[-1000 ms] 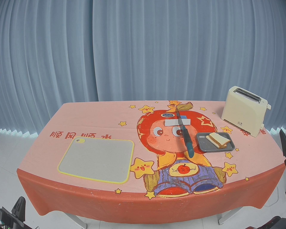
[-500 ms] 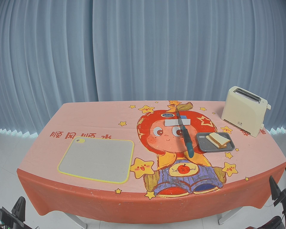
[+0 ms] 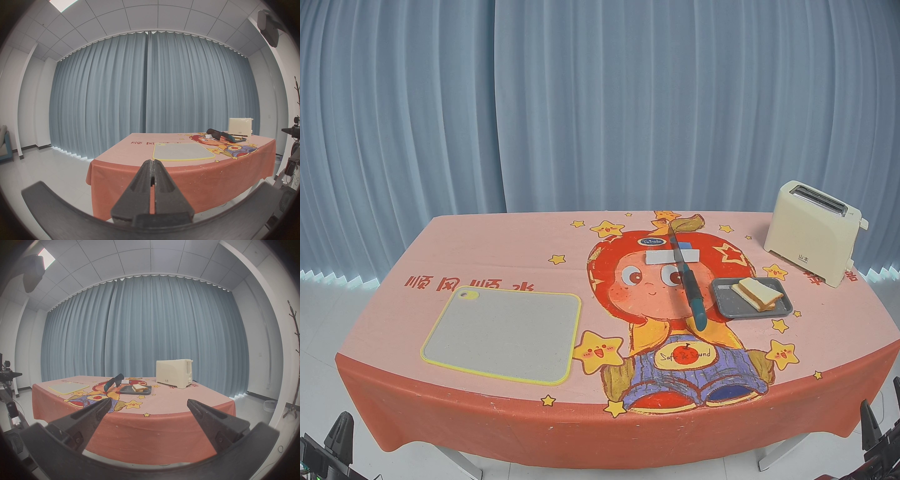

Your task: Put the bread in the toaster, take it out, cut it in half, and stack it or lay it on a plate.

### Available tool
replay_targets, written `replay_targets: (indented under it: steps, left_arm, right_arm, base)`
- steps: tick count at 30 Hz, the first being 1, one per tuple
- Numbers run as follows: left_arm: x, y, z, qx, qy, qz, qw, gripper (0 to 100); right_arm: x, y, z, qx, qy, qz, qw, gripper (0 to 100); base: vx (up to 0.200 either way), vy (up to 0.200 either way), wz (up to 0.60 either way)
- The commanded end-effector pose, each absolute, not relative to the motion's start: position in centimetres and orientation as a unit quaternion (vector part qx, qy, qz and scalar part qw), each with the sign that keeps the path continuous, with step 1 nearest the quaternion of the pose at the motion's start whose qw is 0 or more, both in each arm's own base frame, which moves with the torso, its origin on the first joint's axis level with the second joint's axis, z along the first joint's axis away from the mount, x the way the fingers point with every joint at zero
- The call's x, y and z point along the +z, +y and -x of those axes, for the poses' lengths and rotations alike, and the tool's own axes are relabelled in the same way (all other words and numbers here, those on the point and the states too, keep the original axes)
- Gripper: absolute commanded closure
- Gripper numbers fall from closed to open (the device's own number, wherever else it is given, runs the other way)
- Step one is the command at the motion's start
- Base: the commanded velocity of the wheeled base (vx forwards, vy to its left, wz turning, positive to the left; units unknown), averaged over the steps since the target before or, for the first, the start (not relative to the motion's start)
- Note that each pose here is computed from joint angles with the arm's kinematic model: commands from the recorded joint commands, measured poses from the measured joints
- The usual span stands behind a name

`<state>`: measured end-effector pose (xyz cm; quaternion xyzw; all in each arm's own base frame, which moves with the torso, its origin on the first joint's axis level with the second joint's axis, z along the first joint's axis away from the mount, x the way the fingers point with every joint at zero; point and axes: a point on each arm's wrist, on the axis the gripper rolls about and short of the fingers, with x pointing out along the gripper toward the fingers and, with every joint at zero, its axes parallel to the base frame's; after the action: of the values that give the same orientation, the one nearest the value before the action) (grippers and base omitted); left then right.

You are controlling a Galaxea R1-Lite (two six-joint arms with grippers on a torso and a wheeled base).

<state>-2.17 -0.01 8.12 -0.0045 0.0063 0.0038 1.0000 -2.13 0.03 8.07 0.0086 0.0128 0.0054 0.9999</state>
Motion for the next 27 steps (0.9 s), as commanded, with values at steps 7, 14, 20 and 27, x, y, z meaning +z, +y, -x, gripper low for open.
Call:
replay_targets:
  steps: [7, 14, 20, 27]
  left_arm:
    - [7.63, -0.01, 2.04, 0.004, 0.015, 0.005, 1.000, 100]
    - [7.63, -0.01, 2.05, 0.004, 0.015, 0.005, 1.000, 100]
    - [7.63, -0.01, 2.05, 0.004, 0.015, 0.005, 1.000, 100]
    - [7.62, -0.01, 2.04, 0.005, 0.016, 0.005, 1.000, 100]
  right_arm:
    - [7.65, -0.09, 2.34, -0.021, 0.001, -0.013, 1.000, 0]
    - [7.52, -0.03, 2.28, -0.003, 0.002, -0.005, 1.000, 0]
    - [7.56, 0.01, 2.28, 0.005, -0.001, -0.011, 1.000, 0]
    - [7.55, 0.01, 2.28, 0.004, 0.000, -0.011, 1.000, 0]
  base:
    - [0.000, 0.000, 0.00]
    - [0.000, 0.000, 0.00]
    - [0.000, 0.000, 0.00]
    - [0.000, 0.000, 0.00]
